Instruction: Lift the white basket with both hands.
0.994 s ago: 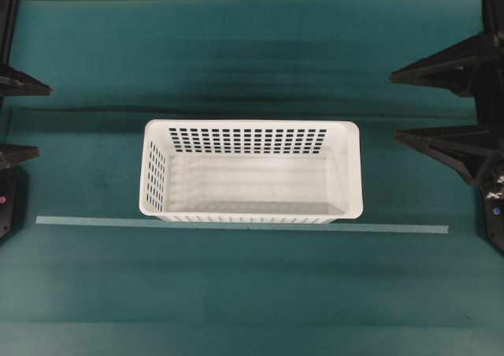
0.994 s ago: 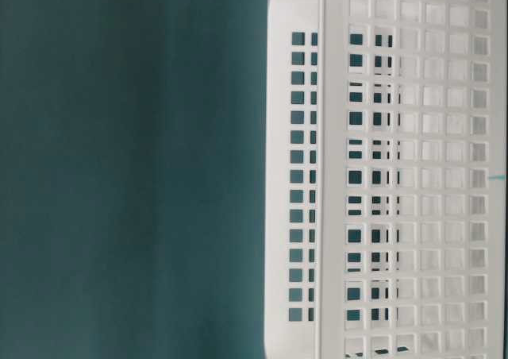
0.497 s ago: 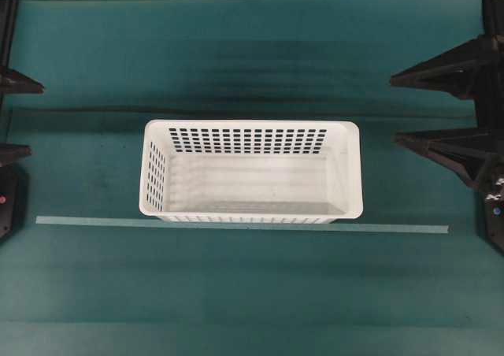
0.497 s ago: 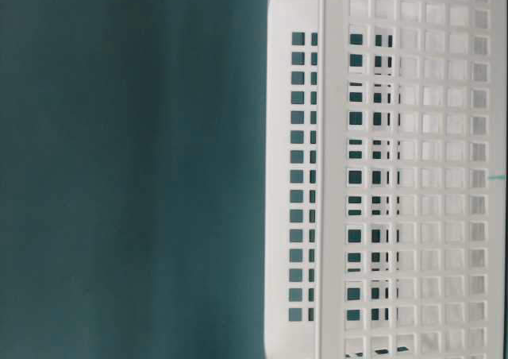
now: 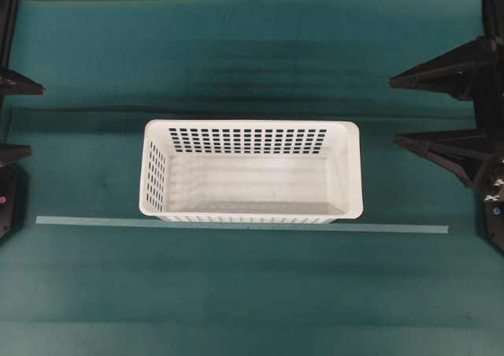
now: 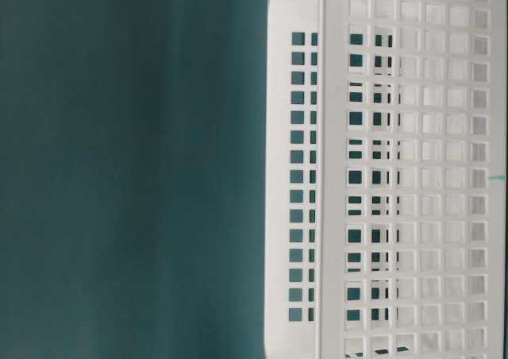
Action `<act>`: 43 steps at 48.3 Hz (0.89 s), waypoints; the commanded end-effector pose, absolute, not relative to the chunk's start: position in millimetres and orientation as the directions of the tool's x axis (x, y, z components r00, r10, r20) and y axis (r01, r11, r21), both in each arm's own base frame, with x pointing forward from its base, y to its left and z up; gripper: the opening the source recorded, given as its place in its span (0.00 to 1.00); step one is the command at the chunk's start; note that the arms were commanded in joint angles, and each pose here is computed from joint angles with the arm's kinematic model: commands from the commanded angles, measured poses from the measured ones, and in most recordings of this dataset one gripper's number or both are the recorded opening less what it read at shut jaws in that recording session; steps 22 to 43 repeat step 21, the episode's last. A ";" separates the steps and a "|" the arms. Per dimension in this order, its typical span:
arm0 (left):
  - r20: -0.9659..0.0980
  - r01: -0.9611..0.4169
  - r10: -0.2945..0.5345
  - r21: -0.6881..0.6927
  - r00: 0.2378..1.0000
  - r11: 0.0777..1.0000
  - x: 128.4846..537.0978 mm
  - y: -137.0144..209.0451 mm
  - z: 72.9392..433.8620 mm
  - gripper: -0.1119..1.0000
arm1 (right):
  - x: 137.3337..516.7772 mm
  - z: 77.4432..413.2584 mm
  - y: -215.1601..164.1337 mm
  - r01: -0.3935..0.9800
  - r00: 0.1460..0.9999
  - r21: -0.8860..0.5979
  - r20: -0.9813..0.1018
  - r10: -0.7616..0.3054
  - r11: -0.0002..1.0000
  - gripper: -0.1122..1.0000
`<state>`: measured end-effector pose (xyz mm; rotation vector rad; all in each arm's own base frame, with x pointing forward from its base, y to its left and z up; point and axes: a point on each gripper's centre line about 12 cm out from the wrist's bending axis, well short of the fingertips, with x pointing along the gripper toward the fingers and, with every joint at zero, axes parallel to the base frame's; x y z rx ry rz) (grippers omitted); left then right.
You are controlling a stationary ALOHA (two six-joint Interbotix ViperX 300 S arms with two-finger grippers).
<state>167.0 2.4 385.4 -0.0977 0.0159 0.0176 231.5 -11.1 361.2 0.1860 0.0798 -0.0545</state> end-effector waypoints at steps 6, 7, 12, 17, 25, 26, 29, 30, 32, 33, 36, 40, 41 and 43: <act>-0.015 -0.015 0.014 -0.102 1.000 0.995 171.4 2.0 388.1 0.91 | 235.2 362.0 -11.3 0.062 0.995 0.181 -0.086 -0.047 0.982 0.95; -0.017 -0.015 0.014 -0.102 1.000 0.995 171.8 2.0 387.8 0.91 | 235.2 361.9 -11.0 0.061 0.995 0.182 -0.087 -0.045 0.981 0.95; -0.021 -0.017 0.015 -0.100 1.000 0.995 172.4 2.2 386.3 0.91 | 236.0 361.3 -11.0 0.061 0.995 0.182 -0.089 -0.045 0.981 0.95; -0.027 -0.018 0.015 -0.100 1.000 0.995 173.4 2.2 384.5 0.91 | 237.1 360.4 -11.1 0.061 0.995 0.179 -0.092 -0.045 0.982 0.95; -0.029 -0.019 0.016 -0.099 0.999 0.995 173.5 2.3 383.9 0.91 | 237.8 359.5 -11.1 0.062 0.994 0.181 -0.096 -0.045 0.982 0.95; -0.029 -0.019 0.016 -0.099 0.999 0.995 173.5 2.3 383.9 0.91 | 237.8 359.5 -11.1 0.062 0.994 0.181 -0.096 -0.045 0.982 0.95; -0.029 -0.019 0.016 -0.099 0.999 0.995 173.5 2.3 383.9 0.91 | 237.8 359.5 -11.1 0.062 0.994 0.181 -0.096 -0.045 0.982 0.95; -0.029 -0.019 0.016 -0.099 0.999 0.995 173.5 2.3 383.9 0.91 | 237.8 359.5 -11.1 0.062 0.994 0.181 -0.096 -0.045 0.982 0.95; -0.029 -0.019 0.016 -0.099 0.999 0.995 173.5 2.3 383.9 0.91 | 237.8 359.5 -11.1 0.062 0.994 0.181 -0.096 -0.045 0.982 0.95; -0.029 -0.019 0.016 -0.099 0.999 0.995 173.5 2.3 383.9 0.91 | 237.8 359.5 -11.1 0.062 0.994 0.181 -0.096 -0.045 0.982 0.95; -0.029 -0.019 0.016 -0.099 0.999 0.995 173.5 2.3 383.9 0.91 | 237.8 359.5 -11.1 0.062 0.994 0.181 -0.096 -0.045 0.982 0.95; -0.029 -0.019 0.016 -0.099 0.999 0.995 173.5 2.3 383.9 0.91 | 237.8 359.5 -11.1 0.062 0.994 0.181 -0.096 -0.045 0.982 0.95; -0.029 -0.019 0.016 -0.099 0.999 0.995 173.5 2.3 383.9 0.91 | 237.8 359.5 -11.1 0.062 0.994 0.181 -0.096 -0.045 0.982 0.95; -0.029 -0.019 0.016 -0.099 0.999 0.995 173.5 2.3 383.9 0.91 | 237.8 359.5 -11.1 0.062 0.994 0.181 -0.096 -0.045 0.982 0.95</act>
